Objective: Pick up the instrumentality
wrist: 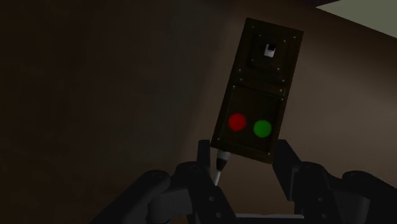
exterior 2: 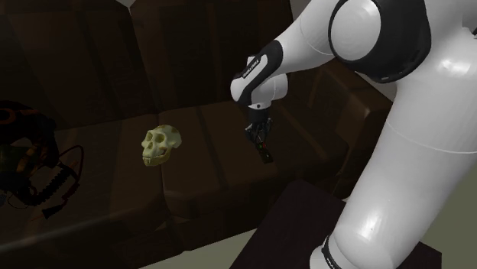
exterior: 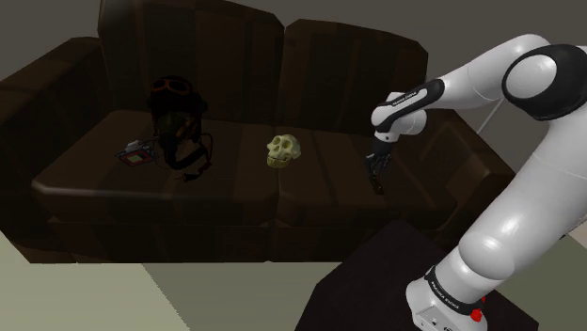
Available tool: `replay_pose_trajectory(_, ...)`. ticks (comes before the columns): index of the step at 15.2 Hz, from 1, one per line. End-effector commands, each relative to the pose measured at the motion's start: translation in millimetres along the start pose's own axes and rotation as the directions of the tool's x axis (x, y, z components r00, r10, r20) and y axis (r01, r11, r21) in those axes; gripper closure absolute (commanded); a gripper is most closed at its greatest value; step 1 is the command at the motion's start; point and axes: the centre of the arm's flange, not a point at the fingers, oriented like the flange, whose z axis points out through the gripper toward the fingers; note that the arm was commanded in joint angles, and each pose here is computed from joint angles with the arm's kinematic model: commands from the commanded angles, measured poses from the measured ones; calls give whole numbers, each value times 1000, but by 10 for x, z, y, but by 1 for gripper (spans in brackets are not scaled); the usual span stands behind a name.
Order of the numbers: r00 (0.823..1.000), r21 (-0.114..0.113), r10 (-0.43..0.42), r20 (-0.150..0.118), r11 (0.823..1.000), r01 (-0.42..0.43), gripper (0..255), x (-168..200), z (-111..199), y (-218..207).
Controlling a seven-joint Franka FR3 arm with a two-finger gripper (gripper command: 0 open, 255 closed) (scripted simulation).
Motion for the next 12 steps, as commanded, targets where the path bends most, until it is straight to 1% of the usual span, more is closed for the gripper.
replay_pose_trajectory(1,1000,0,0,0,1000,0,255,-7,-99,-17)
replay_pose_trajectory(10,1000,0,0,0,1000,0,255,-84,-566,-52)
replay_pose_trajectory(12,1000,0,0,0,1000,0,255,-86,-574,-52)
